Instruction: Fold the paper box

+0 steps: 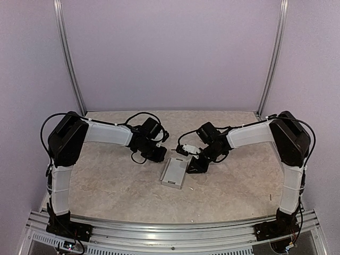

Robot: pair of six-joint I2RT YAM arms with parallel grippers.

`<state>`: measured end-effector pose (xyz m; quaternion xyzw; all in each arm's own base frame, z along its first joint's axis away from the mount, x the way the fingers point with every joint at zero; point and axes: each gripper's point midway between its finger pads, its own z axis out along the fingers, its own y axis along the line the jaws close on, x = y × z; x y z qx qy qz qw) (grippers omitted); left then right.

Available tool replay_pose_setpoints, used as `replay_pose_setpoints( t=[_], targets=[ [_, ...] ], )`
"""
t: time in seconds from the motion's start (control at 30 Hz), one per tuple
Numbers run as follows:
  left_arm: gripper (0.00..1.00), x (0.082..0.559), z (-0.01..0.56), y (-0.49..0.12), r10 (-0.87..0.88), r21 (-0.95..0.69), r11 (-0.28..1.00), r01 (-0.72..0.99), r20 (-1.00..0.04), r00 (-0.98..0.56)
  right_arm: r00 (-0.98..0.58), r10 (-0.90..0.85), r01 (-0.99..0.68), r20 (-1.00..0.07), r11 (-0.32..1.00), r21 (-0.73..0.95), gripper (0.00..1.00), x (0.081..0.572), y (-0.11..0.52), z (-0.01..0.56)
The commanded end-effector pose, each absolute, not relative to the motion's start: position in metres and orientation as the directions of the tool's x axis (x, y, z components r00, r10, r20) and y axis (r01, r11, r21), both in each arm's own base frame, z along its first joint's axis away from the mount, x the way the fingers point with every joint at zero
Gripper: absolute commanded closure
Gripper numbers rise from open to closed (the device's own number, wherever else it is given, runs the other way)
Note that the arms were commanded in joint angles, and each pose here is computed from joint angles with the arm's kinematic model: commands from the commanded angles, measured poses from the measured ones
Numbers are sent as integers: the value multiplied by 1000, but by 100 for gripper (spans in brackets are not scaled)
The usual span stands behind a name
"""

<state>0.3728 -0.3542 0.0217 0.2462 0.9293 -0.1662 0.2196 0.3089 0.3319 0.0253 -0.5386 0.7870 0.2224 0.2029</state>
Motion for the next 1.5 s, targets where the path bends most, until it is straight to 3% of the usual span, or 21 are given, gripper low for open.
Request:
replay_pose_setpoints(
  t=[0.0, 0.13, 0.23, 0.53, 0.7, 0.8, 1.13, 1.47],
  targets=[
    [98, 355, 25, -405, 504, -228, 687, 690, -536, -678, -367, -757, -929, -541, 332, 166, 79, 320, 346, 7],
    [98, 336, 34, -439, 550, -183, 640, 746, -569, -611, -396, -734, -918, -551, 321, 232, 79, 320, 365, 9],
    [99, 334, 28, -441, 541, -136, 688, 713, -558, -629, -410, -723, -912, -555, 322, 254, 80, 320, 369, 12],
    [95, 353, 32, -386, 417, -75, 836, 544, -558, -717, -393, -720, -917, -572, 349, 191, 77, 314, 333, 38],
    [90, 361, 90, -368, 370, -65, 841, 538, -656, -658, -350, -733, -931, -583, 341, 130, 73, 300, 314, 51],
    [88, 351, 103, -357, 375, -60, 839, 541, -656, -655, -318, -755, -943, -573, 314, 109, 73, 286, 305, 48],
    [97, 274, 31, -319, 501, -65, 799, 597, -477, -722, -97, -870, -995, -483, 82, 53, 79, 219, 320, 20],
    [98, 256, 11, -356, 548, -94, 741, 665, -487, -680, -66, -880, -998, -470, 48, 49, 81, 213, 346, 3]
  ],
)
